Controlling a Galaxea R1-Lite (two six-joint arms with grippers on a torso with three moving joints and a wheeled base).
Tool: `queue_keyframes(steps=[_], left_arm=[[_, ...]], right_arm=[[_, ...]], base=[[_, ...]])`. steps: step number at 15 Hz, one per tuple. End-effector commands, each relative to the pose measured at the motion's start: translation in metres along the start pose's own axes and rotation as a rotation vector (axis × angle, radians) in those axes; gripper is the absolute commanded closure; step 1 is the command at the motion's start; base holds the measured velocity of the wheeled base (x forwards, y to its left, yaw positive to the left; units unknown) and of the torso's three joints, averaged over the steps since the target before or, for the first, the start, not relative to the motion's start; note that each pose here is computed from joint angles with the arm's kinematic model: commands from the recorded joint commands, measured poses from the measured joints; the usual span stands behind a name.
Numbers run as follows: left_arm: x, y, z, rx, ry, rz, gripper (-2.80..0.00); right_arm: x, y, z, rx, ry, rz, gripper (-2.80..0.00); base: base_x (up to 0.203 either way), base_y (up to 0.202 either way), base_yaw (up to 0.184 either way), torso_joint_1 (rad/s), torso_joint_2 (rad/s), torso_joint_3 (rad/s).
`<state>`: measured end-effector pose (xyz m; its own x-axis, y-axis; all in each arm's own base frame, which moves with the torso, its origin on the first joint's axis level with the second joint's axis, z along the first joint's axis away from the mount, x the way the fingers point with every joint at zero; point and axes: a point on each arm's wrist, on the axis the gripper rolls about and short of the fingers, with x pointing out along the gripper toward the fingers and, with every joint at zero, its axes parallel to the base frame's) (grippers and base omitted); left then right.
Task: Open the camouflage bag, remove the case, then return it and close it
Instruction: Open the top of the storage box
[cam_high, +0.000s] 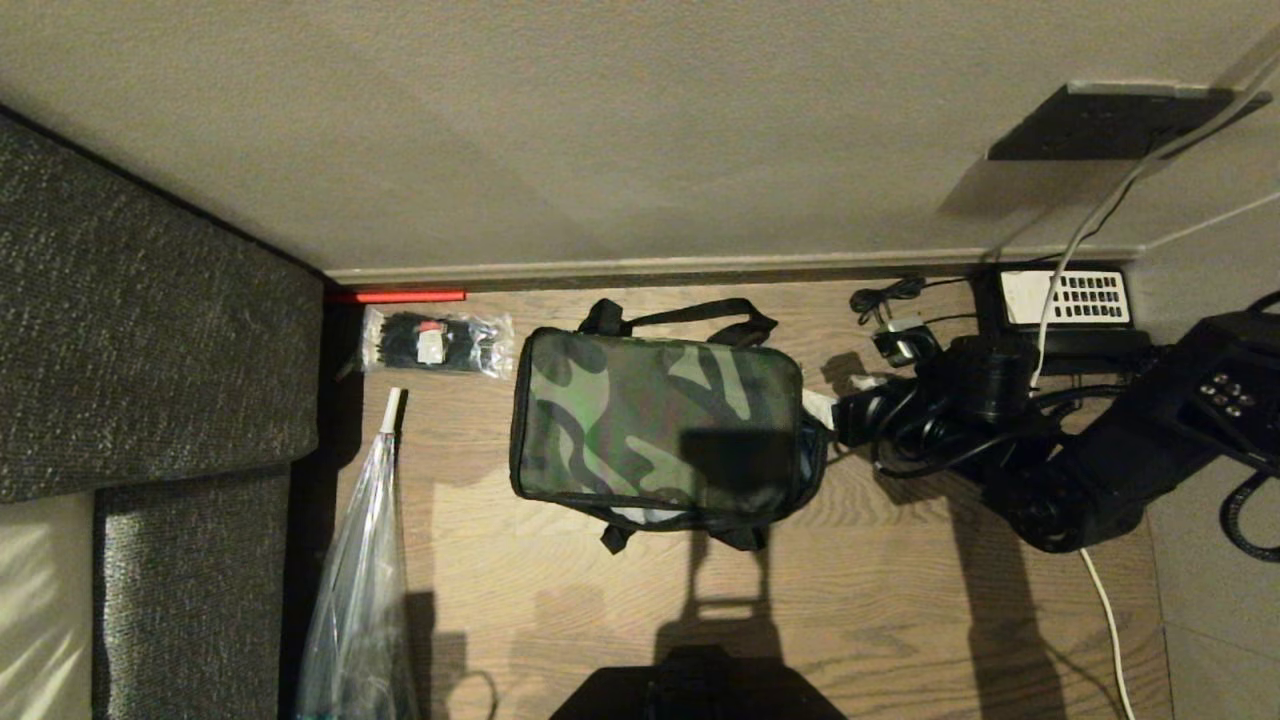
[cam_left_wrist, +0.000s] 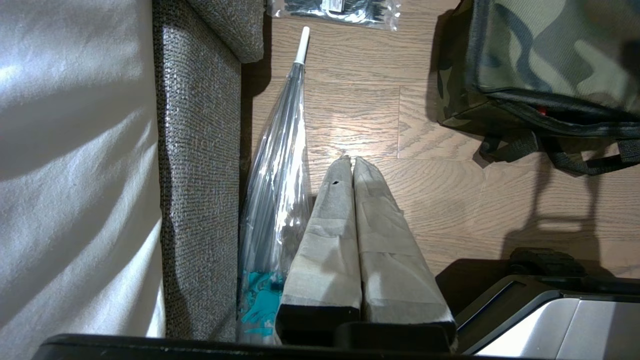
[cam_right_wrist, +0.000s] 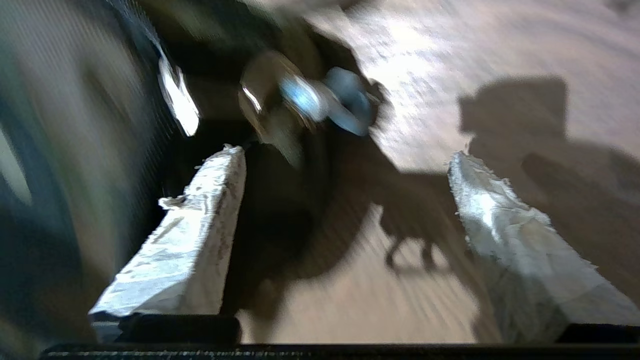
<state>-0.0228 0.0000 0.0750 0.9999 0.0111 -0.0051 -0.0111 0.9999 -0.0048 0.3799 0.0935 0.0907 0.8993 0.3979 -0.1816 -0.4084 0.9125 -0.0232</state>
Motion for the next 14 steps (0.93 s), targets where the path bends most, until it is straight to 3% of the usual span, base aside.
queue_keyframes(steps=[1, 6, 8, 11, 14], left_arm=[[0.000, 0.000, -0.001, -0.001, 0.001, 0.001, 0.00], [0.000, 0.000, -0.001, -0.001, 0.003, 0.001, 0.00], [0.000, 0.000, -0.001, -0.001, 0.001, 0.001, 0.00], [0.000, 0.000, -0.001, -0.001, 0.001, 0.001, 0.00], [0.000, 0.000, -0.001, -0.001, 0.001, 0.001, 0.00]], right_arm=[[-0.022, -0.005, 0.013, -0.002, -0.008, -0.010, -2.80], [-0.053, -0.025, 0.031, 0.025, -0.023, -0.004, -2.80], [-0.065, -0.013, 0.029, 0.167, 0.052, 0.076, -2.80], [-0.071, 0.025, 0.032, 0.399, 0.167, 0.177, -2.80], [-0.081, 0.048, 0.035, 0.469, 0.225, 0.230, -2.80]], base=[[0.000, 0.000, 0.000, 0.000, 0.00, 0.000], [0.000, 0.000, 0.000, 0.000, 0.00, 0.000], [0.000, 0.000, 0.000, 0.000, 0.00, 0.000], [0.000, 0.000, 0.000, 0.000, 0.00, 0.000], [0.000, 0.000, 0.000, 0.000, 0.00, 0.000]])
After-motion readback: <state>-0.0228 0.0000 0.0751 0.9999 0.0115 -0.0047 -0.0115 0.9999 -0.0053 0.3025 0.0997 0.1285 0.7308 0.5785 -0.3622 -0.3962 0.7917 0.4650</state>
